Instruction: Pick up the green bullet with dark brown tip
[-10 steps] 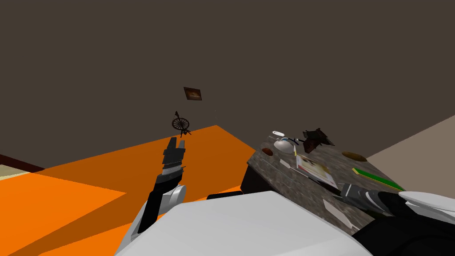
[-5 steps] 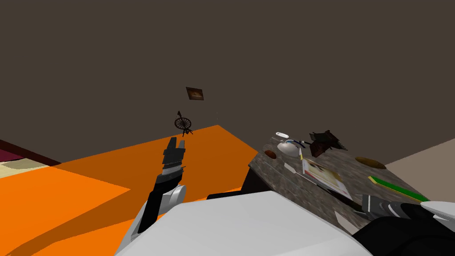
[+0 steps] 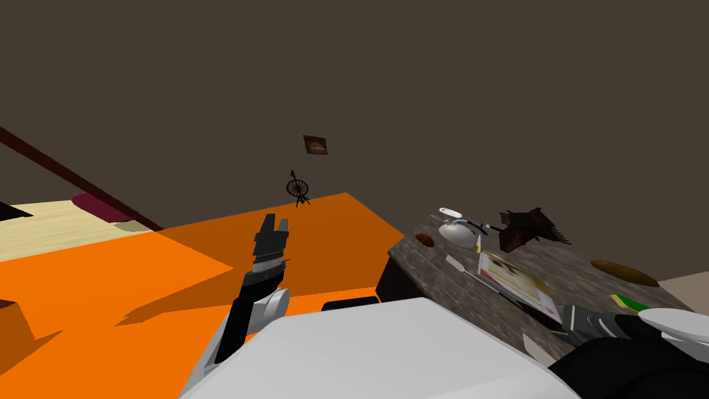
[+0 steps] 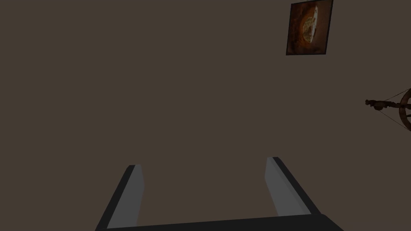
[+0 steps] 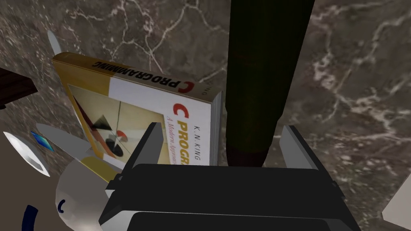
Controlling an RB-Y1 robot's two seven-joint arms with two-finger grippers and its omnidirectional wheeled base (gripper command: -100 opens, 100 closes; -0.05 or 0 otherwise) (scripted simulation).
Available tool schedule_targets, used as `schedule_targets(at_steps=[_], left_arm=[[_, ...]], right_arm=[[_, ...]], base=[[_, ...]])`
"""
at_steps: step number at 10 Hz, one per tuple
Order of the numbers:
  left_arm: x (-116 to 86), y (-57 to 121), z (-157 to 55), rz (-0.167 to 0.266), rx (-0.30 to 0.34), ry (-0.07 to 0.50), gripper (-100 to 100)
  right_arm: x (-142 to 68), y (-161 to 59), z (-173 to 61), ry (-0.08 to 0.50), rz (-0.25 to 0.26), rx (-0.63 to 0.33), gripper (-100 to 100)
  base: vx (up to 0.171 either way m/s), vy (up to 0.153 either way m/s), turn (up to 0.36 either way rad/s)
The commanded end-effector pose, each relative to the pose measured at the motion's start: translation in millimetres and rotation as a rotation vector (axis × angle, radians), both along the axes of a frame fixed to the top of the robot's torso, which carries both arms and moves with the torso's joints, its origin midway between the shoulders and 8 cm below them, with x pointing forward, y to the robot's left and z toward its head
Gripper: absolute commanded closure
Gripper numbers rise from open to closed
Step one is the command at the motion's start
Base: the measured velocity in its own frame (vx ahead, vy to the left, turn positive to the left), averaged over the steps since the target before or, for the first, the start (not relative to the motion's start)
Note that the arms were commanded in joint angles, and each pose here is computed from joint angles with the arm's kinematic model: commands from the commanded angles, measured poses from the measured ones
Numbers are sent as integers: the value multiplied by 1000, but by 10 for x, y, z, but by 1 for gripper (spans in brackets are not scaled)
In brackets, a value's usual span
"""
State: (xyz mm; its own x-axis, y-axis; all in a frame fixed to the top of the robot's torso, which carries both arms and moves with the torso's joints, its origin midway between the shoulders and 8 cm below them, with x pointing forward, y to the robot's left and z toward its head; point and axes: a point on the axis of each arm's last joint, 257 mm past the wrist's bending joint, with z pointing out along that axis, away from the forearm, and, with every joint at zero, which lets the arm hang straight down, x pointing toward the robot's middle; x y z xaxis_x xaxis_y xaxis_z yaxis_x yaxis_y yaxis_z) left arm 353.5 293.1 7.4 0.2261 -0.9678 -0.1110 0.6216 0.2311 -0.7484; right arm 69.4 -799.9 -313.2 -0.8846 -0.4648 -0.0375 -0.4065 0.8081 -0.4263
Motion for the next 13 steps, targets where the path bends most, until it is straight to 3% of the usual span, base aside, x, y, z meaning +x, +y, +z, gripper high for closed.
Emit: schedule_targets(at_steps=[1,2,3,6,7,10,11,13], left_arm=[[0,0,0,0,0,0,0],[0,1,-1,0,0,0,0],[-1,1,-1,0,0,0,0],[0,1,-1,0,0,0,0],[-1,1,-1,0,0,0,0],[0,1,-1,0,0,0,0],[-1,1,-1,0,0,0,0],[0,0,0,0,0,0,0]], right_arm=[[-14,1,-6,-7,-36,7,-100],[-14,1,-6,-17,-60,13,-100],[-23,10,-36,8,-47,6,-100],[-39,5,-38,-11,-111,18,-100],[-46,11,-64,13,-99,9,-100],[-61,5,-65,-6,-161,20,-100],[-64,9,-88,15,-148,10,-100],[-79,3,-88,3,-192,16,-100]], base=[[-67,-15,7],[-8,-1,-37],[-124,-30,305],[-77,-16,60],[-112,-16,394],[-77,-25,27],[-130,6,343],[-120,-22,93]])
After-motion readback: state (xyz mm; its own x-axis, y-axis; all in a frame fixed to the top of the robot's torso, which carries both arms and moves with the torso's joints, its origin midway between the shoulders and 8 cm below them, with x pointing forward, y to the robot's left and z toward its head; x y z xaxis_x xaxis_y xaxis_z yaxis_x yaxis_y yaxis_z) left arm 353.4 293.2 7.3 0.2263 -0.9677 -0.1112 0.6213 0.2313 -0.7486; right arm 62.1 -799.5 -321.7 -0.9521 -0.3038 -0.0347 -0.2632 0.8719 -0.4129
